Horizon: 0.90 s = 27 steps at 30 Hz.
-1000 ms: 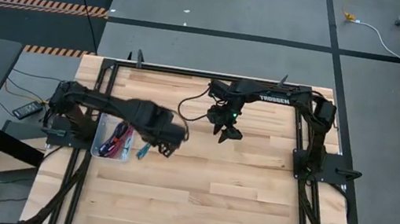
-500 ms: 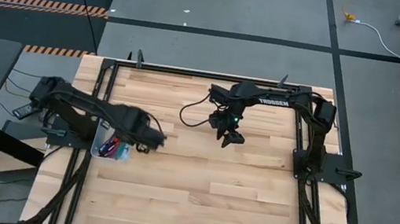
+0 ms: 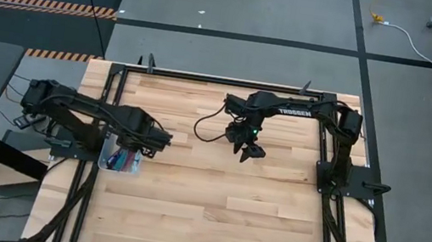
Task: Pick and place USB-C Cables
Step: Put the blue black charger cable into the transparent bin, then move the transparent bin to the center of the table
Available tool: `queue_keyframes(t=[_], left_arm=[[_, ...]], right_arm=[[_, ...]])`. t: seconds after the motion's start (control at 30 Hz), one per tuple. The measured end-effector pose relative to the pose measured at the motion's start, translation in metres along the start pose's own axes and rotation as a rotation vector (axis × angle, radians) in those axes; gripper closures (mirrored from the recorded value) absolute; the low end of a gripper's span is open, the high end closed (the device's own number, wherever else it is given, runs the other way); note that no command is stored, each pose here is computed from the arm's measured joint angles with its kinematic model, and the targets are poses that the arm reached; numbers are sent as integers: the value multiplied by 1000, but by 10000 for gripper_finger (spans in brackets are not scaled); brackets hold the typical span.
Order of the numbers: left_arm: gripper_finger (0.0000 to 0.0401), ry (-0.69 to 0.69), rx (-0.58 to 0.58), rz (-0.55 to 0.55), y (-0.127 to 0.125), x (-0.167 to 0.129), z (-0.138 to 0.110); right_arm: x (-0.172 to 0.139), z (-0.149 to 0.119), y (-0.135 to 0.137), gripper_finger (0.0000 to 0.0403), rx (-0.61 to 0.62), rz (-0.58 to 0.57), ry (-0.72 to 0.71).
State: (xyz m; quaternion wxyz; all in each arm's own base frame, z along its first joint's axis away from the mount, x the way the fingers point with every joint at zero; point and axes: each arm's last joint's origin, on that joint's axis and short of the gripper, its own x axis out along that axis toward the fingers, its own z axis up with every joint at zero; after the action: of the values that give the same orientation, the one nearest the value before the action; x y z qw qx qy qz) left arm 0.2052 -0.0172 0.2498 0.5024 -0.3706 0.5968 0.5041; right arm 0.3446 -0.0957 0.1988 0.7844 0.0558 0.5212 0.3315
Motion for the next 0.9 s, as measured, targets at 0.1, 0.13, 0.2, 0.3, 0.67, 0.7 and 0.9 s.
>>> queue_keyframes(t=[0.1,0.13,0.2,0.3,0.67,0.7,0.9], left_arm=[[369,-30,20,16,0,8,1],[365,-32,26,31,1,10,1],[358,-37,30,57,3,14,1],[343,-46,-9,107,8,17,2],[250,-67,-11,117,9,19,6],[243,-69,2,117,9,19,6],[224,-224,145,15,-4,19,10]], right_arm=[[-1,-1,-1,168,4,-2,-2],[-1,-1,-1,168,6,-3,-3],[-1,-1,-1,168,6,-3,-3],[-1,0,-1,168,1,-5,-6],[0,1,-2,168,-2,-14,-16],[0,1,-2,168,-3,-14,-17],[-1,5,-5,168,-38,-41,-48]])
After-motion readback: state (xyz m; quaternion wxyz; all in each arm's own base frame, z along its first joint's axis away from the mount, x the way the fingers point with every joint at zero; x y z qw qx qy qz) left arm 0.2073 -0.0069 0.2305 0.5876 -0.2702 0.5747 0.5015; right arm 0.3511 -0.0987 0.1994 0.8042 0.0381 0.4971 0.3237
